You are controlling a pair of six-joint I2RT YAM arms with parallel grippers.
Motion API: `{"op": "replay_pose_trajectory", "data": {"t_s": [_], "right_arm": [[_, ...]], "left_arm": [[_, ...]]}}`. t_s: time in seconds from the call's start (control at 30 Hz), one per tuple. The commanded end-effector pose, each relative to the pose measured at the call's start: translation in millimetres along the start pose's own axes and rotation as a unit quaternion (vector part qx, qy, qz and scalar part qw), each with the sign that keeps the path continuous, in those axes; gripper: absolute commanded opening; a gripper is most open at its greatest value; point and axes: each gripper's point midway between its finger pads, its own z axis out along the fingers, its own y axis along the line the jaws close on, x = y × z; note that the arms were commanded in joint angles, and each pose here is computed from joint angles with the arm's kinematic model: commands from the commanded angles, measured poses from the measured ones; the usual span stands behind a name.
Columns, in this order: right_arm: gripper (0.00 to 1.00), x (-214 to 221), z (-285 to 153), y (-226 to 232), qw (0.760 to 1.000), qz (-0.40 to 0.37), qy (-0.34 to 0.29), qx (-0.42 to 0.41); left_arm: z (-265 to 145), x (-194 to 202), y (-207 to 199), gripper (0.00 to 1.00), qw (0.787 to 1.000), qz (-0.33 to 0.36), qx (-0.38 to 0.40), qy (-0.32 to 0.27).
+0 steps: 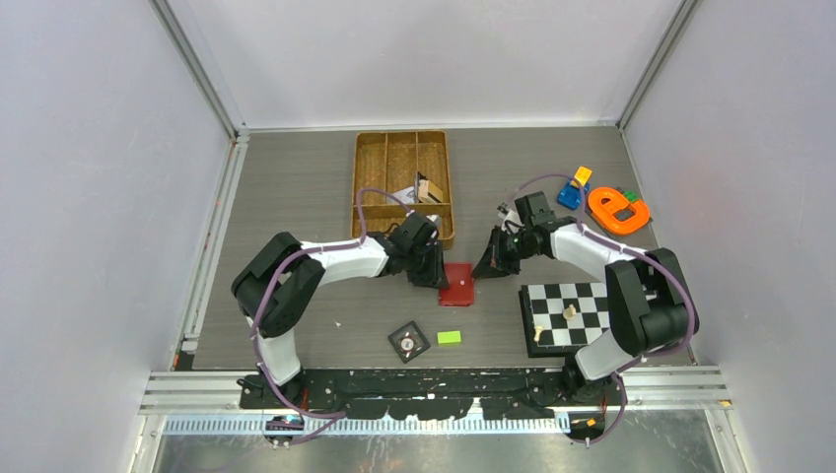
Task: Put the credit cards into the card holder
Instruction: Close the card holder at the center of the board.
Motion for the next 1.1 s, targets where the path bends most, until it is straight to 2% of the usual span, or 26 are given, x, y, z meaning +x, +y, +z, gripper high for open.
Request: {"op": "replay_pose_trajectory", "data": {"t_s": [0.0,0.33,1.07], "right_arm": [[0.01,-7,3,25,0.999,-0.03,0.005,-0.038],[0.0,-1,18,10,0.999,-0.038,0.032,0.007],[0.01,-7,32,12,0.999,-0.035,0.034,-0.007]], "left_arm": [[10,15,18,0.25,0.999,0.008,-0.041,0.022],[12,16,17,0.24,0.999,0.008,-0.036,0.023],[14,18,16,0.19,0.999,0.007,-0.032,0.029]]}}
